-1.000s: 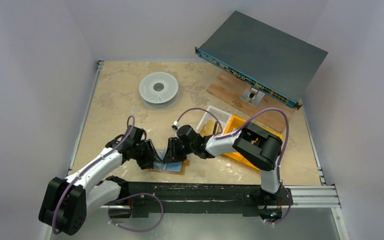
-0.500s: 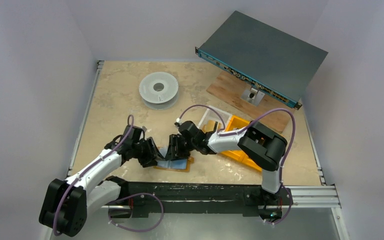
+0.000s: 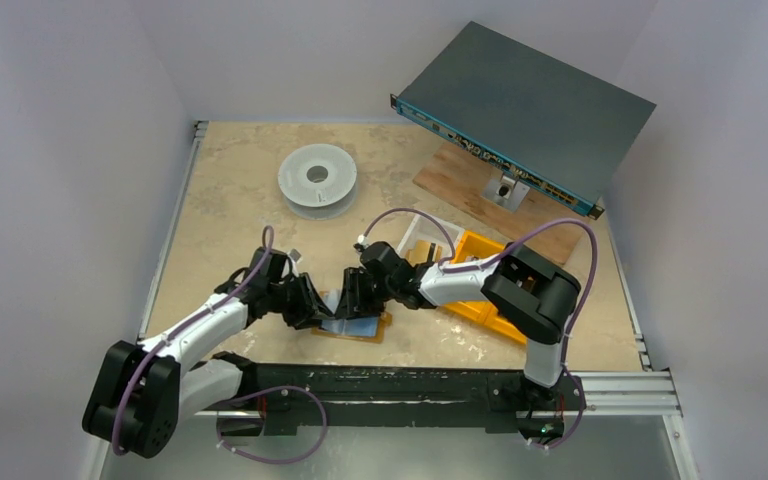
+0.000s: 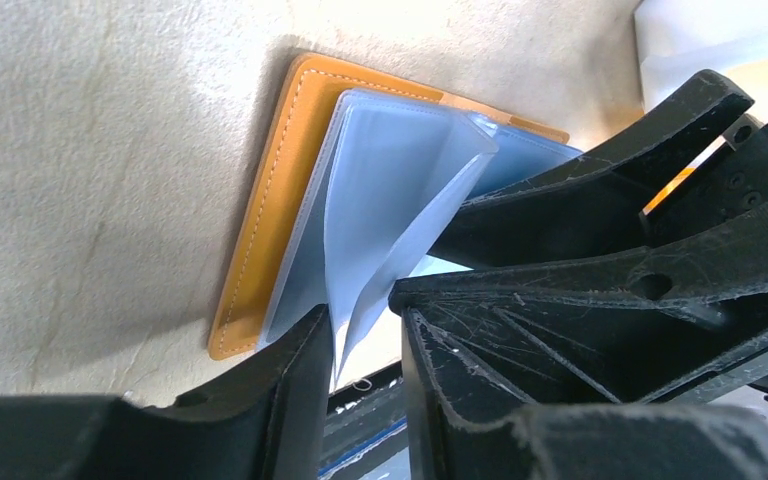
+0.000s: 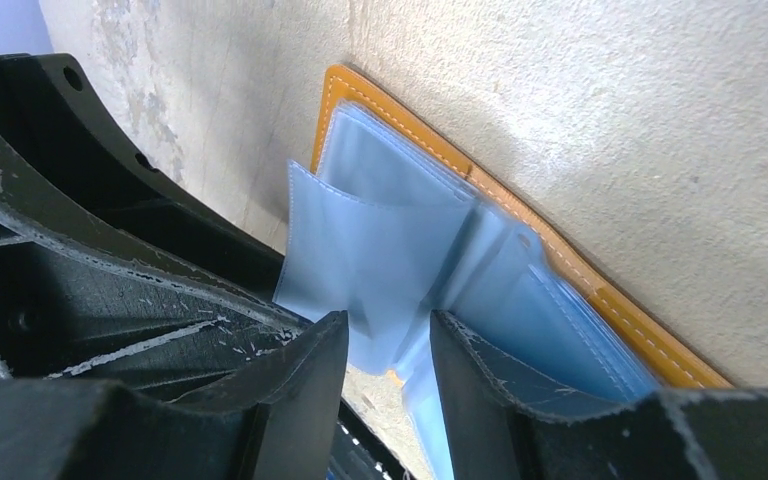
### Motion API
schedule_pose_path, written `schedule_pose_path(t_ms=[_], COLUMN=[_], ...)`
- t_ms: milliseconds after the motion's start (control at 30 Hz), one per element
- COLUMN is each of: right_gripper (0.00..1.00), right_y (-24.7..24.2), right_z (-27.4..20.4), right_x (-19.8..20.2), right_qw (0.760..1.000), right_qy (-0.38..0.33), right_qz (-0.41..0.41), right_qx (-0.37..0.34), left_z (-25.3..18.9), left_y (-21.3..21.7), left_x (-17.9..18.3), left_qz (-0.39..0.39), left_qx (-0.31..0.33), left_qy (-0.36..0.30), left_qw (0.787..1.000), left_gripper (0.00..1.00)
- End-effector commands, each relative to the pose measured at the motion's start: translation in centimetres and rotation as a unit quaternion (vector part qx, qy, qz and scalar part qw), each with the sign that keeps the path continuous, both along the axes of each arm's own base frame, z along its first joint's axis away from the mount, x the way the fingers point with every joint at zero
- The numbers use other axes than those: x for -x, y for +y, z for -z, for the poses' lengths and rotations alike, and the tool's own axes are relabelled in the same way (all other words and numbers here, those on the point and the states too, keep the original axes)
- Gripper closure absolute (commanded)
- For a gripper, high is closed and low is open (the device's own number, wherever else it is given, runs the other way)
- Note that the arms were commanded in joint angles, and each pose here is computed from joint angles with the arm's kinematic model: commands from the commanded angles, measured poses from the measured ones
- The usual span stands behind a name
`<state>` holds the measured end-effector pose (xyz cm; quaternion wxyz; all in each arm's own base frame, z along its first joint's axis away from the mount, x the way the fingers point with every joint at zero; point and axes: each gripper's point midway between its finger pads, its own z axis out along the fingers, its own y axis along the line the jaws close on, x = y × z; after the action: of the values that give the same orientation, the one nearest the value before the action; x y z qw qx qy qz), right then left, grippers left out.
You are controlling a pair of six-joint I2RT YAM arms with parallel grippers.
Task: Take the credit cards out of the card holder
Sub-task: Remove the credit card from the card holder.
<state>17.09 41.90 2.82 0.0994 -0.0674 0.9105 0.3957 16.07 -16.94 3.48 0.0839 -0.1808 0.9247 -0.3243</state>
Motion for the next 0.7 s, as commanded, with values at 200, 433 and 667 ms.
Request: schedule_pose_path(t_ms=[200,433,667], right_gripper=[0.58,0.58,0.53], right_y=[1.3,1.2,0.9], right_z=[-2.0,-2.3,-3.8], right_x=[0.0,-0.2,-0.8], right_qw=[0.999,0.999,0.997], right_qy=[-0.032,-0.038,-0.057], right_qz=[0.005,0.007,0.014], right_qx=[-0.039,-0.039,-0.041], left_z=[-0.5,-0.1,-0.7], left_y=[-1.3,0.6,3.2], left_x=[-0.7,0.2,1.0], left_qz=[0.019,-0.006,-0.032], left_qx=[0.023,-0.033,-0.099], left_qy=[-0.025,0.001,-0.001], left_qw=[0.999,0.999,0.995], left_gripper=[0.89,1.00,1.00])
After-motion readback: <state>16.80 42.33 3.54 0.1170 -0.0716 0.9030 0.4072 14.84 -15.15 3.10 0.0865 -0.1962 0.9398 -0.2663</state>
